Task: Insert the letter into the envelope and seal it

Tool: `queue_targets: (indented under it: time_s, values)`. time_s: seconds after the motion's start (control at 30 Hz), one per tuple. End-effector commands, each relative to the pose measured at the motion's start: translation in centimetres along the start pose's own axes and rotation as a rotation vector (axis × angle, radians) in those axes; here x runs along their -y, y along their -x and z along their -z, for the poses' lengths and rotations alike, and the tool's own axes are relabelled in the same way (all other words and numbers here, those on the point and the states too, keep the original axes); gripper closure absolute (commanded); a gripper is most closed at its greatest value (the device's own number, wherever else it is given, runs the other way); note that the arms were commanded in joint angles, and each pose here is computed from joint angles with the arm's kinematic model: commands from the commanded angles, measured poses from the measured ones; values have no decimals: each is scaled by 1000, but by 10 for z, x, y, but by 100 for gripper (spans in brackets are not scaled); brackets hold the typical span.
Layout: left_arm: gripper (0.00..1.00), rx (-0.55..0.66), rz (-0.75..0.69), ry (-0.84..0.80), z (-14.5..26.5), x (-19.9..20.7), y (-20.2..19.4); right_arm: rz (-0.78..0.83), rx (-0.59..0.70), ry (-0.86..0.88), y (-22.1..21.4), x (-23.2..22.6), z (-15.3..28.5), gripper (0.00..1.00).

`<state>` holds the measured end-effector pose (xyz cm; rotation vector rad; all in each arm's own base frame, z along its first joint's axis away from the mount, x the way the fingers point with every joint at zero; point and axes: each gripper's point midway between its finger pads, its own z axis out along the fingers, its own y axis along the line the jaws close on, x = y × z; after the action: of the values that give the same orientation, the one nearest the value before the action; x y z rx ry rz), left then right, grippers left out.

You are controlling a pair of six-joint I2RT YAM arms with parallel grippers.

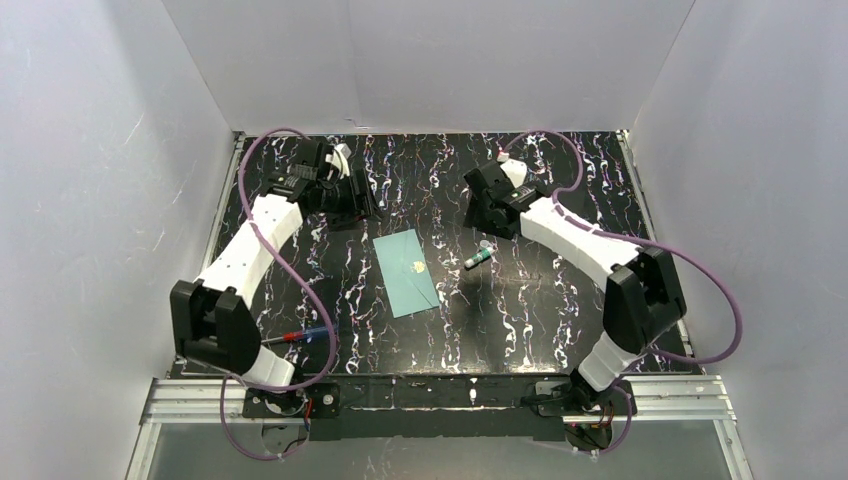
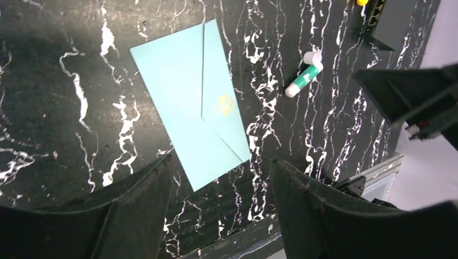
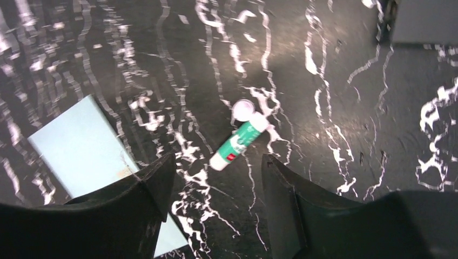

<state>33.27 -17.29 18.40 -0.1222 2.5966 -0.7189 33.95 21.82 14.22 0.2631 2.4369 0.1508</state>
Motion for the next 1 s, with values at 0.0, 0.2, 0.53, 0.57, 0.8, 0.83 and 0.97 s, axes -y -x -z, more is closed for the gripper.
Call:
queue_targets:
  time_s: [0.0,0.2,0.53,0.57,0.8,0.83,0.97]
  values:
    - [35,63,-19,72,13,-19,-7,-157,-74,-132,-22,24,-18,34]
    - [33,50,-11,58,12,-21,-18,-196,-132,-149,-43,27,-39,36]
    - [34,33,4,56,9,-20,-20,-248,-205,-242,-74,38,-63,42]
    - [34,31,4,59,9,-21,-20,-248,-209,-266,-75,42,-64,43]
    - [34,26,7,59,8,-21,-20,-221,-183,-328,-75,51,-75,44]
    - [34,24,7,57,7,-20,-20,-214,-183,-333,-75,51,-77,44]
    - [34,20,7,51,7,-18,-18,-181,-185,-374,-77,58,-82,44]
